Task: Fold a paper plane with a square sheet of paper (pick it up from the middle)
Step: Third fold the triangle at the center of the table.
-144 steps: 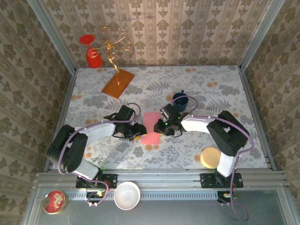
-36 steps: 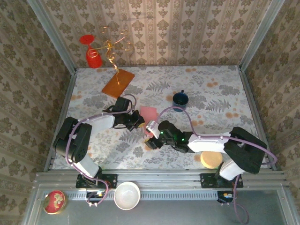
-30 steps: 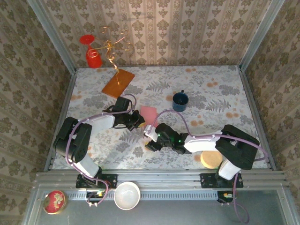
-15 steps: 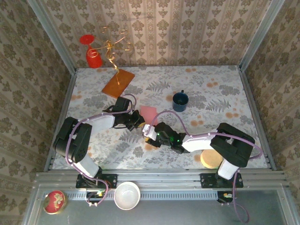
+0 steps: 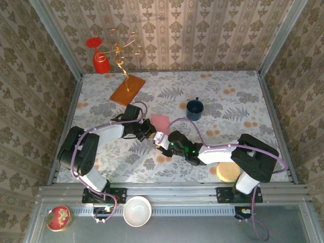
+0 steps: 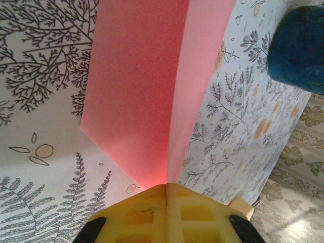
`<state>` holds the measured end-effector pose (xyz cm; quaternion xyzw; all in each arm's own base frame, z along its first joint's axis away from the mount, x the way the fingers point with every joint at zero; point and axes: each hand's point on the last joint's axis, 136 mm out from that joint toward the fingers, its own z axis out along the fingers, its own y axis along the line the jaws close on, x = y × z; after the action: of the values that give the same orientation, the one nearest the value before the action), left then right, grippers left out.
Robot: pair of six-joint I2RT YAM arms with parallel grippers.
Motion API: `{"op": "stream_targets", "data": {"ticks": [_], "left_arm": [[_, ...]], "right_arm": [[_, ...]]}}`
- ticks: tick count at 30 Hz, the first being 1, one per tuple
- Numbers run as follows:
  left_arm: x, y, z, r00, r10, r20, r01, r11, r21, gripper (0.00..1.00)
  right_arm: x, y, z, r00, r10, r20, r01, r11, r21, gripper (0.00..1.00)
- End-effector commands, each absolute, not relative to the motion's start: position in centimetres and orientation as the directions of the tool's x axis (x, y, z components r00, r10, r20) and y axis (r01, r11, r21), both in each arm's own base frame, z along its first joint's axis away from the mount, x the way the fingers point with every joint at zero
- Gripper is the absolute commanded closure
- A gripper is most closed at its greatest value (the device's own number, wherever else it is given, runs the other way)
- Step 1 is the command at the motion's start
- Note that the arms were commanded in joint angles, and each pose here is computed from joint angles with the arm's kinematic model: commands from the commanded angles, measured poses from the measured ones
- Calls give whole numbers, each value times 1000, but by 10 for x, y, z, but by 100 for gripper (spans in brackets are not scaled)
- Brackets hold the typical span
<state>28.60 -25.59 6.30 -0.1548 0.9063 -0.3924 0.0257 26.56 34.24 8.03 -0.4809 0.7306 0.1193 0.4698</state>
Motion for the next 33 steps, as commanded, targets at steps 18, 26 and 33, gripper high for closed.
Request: {"op": "stream_targets", "data": {"ticks": [18, 26, 33], "left_arm": [[277, -219, 62, -925, -373, 79, -322, 652, -687, 82], [290, -203, 92, -924, -379, -56, -232, 670, -705, 70], [293, -246, 90, -973, -213, -92, -95, 729, -678, 70]], "right_arm": [[258, 336, 87, -176, -542, -822, -814, 549, -188, 99], [231, 333, 83, -398, -450, -800, -830, 547, 105, 100], [218, 337, 78, -544, -402, -736, -791, 538, 291, 100]]}}
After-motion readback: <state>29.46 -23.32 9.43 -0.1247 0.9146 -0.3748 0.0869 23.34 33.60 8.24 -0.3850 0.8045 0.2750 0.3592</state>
